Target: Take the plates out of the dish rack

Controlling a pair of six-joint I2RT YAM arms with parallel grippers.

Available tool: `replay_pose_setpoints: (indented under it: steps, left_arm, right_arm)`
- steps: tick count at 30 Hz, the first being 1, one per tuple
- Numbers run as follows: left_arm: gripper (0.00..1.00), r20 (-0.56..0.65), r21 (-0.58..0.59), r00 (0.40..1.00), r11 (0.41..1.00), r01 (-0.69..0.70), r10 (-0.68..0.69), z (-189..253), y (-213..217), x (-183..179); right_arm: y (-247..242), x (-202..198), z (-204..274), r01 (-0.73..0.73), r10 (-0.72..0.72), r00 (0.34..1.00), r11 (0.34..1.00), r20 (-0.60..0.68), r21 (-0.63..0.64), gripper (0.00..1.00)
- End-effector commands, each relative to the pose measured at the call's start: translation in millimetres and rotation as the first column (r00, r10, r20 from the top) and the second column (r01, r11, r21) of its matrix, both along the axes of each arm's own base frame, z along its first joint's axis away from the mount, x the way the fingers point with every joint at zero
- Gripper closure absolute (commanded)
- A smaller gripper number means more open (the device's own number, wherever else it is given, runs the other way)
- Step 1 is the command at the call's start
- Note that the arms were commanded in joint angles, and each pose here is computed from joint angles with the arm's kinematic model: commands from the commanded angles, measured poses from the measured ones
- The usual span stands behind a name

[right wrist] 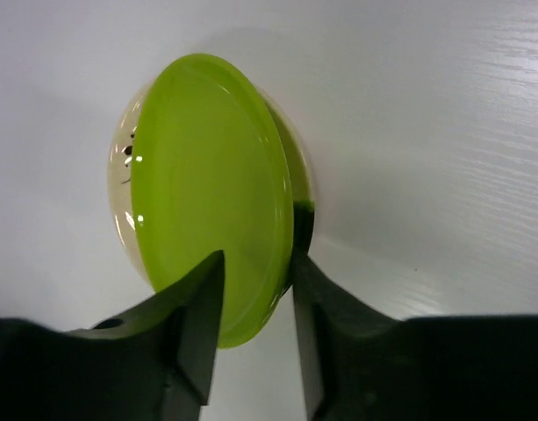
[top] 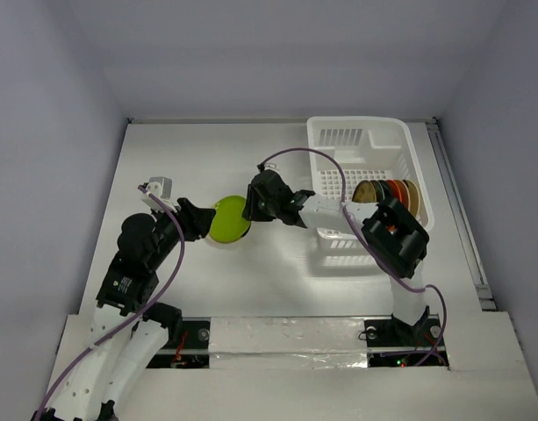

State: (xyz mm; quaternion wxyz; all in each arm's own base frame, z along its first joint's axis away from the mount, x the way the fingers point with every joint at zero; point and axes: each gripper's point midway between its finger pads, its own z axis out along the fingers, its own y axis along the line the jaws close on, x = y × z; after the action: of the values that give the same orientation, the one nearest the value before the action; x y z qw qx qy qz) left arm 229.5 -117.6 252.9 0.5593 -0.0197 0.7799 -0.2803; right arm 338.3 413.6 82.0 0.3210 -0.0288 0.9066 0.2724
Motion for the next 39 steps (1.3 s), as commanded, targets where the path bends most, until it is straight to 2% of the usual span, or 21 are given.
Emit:
replay_pose_setpoints:
  steps: [1,3,6,7,10,11,12,14,15,17,19,23,26,27,30,34,39]
  left_arm:
    - [0.58,0.069,-0.019,0.998,1.000,0.017,-0.016,20,-3,0]
    - [0.58,0.070,-0.020,0.997,1.000,0.019,-0.018,20,-3,0]
    - [0.58,0.076,-0.022,0.997,1.000,0.019,-0.017,22,-3,-1]
    - [0.57,0.076,-0.022,0.997,1.000,0.019,-0.017,22,-3,-1]
    - [0.57,0.077,-0.022,0.997,1.000,0.019,-0.017,22,-3,-1]
    - [0.58,0.076,-0.022,0.997,1.000,0.019,-0.017,22,-3,-1]
    - [0.57,0.077,-0.022,0.997,1.000,0.019,-0.017,22,-3,-1]
    - [0.57,0.077,-0.023,0.997,1.000,0.021,-0.019,22,-3,-1]
    - [0.57,0.074,-0.022,0.997,1.000,0.021,-0.019,21,-3,-1]
    - [0.58,0.076,-0.022,0.997,1.000,0.022,-0.020,21,-3,-1]
    - [0.58,0.077,-0.023,0.997,1.000,0.021,-0.019,22,-3,-1]
    - [0.63,0.076,-0.022,0.997,0.999,0.024,-0.022,21,-4,-1]
    - [0.72,0.075,-0.021,0.997,0.999,0.028,-0.027,21,-5,-1]
    - [0.80,0.073,-0.021,0.997,0.999,0.030,-0.028,21,-5,-1]
    - [0.86,0.073,-0.021,0.997,0.999,0.030,-0.028,21,-5,0]
    - [0.86,0.073,-0.021,0.997,0.999,0.033,-0.031,21,-5,0]
    - [0.71,0.071,-0.019,0.997,0.999,0.030,-0.029,20,-5,0]
  right_arm:
    - [-5,7,6,0.042,-0.042,0.999,0.999,0.035,0.000,0.55]
    - [-12,8,11,0.054,-0.052,0.997,0.998,0.051,-0.023,0.48]
    - [-21,10,26,0.070,-0.066,0.994,0.997,0.084,-0.045,0.46]
    - [-25,10,30,0.076,-0.071,0.993,0.996,0.092,-0.055,0.43]
    - [-46,12,53,0.123,-0.107,0.983,0.987,0.147,-0.105,0.43]
    - [-53,13,62,0.143,-0.122,0.978,0.983,0.169,-0.115,0.47]
    - [-65,10,68,0.158,-0.129,0.974,0.977,0.187,-0.146,0.66]
    - [-95,12,106,0.254,-0.204,0.937,0.955,0.282,-0.153,0.89]
    - [-112,8,113,0.276,-0.209,0.931,0.940,0.300,-0.202,1.00]
    - [-153,8,143,0.376,-0.280,0.886,0.900,0.369,-0.220,1.00]
    - [-199,7,146,0.436,-0.316,0.872,0.849,0.374,-0.298,1.00]
    - [-273,-2,151,0.526,-0.398,0.838,0.770,0.372,-0.362,0.97]
    - [-318,-10,146,0.571,-0.446,0.817,0.716,0.365,-0.402,0.83]
    - [-328,-14,142,0.570,-0.451,0.820,0.702,0.352,-0.427,0.78]
    - [-350,-17,131,0.577,-0.469,0.817,0.664,0.335,-0.476,0.71]
    - [-353,-16,121,0.558,-0.459,0.830,0.668,0.318,-0.493,0.68]
    - [-364,-10,111,0.557,-0.470,0.829,0.638,0.303,-0.532,0.68]
